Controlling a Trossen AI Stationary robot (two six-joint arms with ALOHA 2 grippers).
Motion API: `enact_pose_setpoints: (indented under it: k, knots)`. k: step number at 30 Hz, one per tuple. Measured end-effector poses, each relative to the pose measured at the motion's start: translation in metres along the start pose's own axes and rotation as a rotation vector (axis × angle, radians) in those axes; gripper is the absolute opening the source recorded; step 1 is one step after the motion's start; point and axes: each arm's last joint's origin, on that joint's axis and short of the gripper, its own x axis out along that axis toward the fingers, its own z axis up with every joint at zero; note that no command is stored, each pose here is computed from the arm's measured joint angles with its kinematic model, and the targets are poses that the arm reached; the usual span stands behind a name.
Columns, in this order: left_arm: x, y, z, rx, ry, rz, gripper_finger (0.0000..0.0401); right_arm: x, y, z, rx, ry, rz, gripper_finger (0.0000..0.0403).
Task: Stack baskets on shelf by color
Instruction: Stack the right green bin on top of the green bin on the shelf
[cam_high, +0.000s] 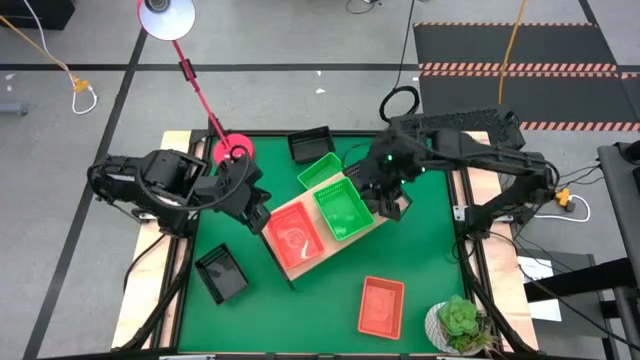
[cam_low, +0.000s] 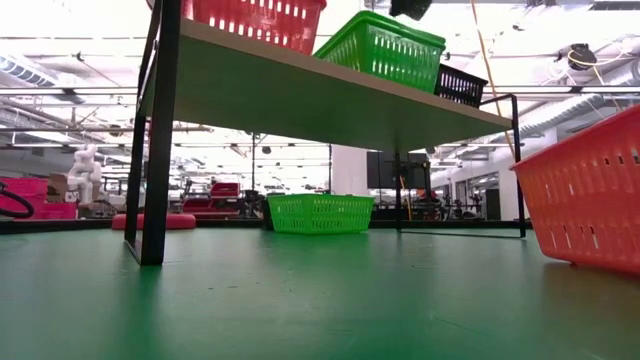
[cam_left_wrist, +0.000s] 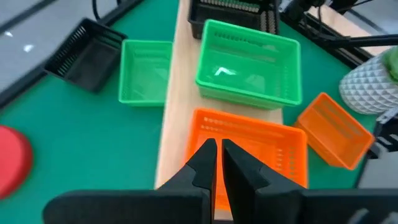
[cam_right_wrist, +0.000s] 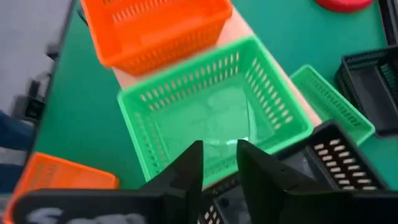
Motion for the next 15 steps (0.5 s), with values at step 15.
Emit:
enact_pose_setpoints:
  k: [15]
  knots:
    - [0.008,0.013,0.012,0.078,0.027,0.011,0.0026,0.049,-0.005,-0.029,0.061,0.099,-0.034,0.0007]
